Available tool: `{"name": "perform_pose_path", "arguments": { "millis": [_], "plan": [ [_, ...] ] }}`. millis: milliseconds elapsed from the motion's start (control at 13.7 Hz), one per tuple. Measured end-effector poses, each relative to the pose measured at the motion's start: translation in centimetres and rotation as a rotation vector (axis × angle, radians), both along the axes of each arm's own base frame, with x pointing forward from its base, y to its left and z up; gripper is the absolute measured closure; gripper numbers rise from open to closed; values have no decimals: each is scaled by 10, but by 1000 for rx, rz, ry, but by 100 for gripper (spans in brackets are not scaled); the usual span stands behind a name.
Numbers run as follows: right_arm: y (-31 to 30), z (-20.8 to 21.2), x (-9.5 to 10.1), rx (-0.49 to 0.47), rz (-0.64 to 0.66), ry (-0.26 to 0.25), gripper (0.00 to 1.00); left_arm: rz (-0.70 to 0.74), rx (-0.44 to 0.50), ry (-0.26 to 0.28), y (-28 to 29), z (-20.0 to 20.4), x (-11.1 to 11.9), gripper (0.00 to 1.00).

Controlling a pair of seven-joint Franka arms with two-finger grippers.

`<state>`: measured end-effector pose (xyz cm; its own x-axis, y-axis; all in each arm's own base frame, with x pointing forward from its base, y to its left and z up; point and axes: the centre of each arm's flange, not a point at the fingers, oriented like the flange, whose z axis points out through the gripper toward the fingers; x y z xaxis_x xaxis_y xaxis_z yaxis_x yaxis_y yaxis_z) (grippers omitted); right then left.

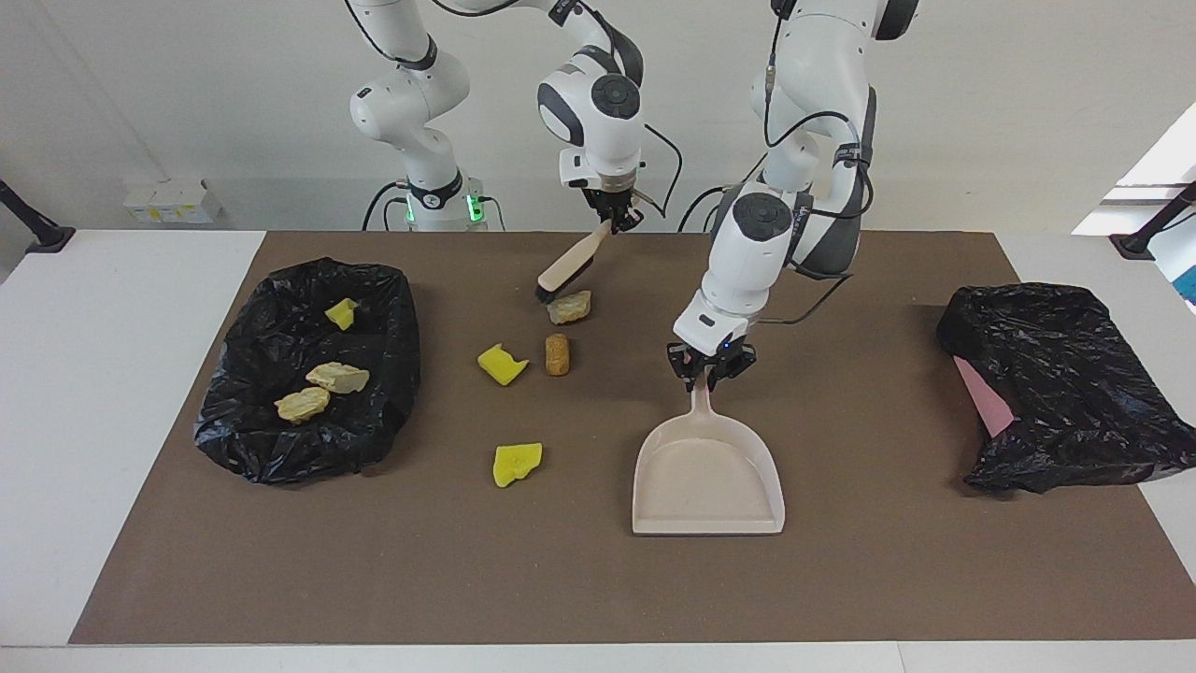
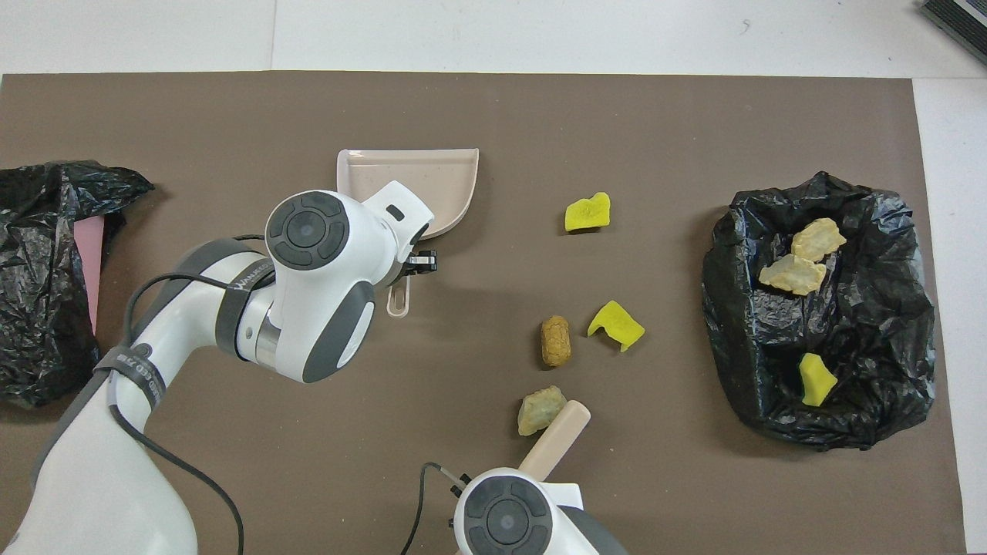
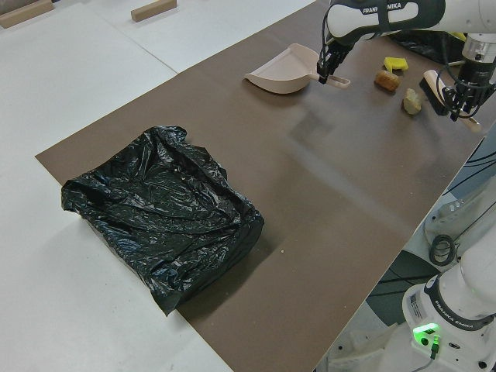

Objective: Sweep and dump trash in bin
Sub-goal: 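Sweep chunks with the right gripper's brush while the left gripper positions the dustpan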

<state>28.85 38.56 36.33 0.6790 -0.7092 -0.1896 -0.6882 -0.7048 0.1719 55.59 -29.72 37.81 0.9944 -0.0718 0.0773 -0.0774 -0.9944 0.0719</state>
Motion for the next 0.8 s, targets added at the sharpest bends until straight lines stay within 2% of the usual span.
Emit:
{"name": "perform_pose_path", "arguments": {
  "millis": [146, 364, 583, 801],
  "plan": [
    [-3, -17, -3, 3, -38, -23, 74, -104, 23, 22, 20, 12, 4, 68],
    [-5, -31, 3, 26, -63, -55, 74, -337, 50, 55, 70, 30, 12, 68],
    [-11, -40, 28, 68, -77, -99, 74, -600, 57, 54, 121, 39, 21, 68],
    [-20, -38, 62, 112, -45, -135, 74, -809, 59, 48, 150, 43, 21, 68]
  ]
}}
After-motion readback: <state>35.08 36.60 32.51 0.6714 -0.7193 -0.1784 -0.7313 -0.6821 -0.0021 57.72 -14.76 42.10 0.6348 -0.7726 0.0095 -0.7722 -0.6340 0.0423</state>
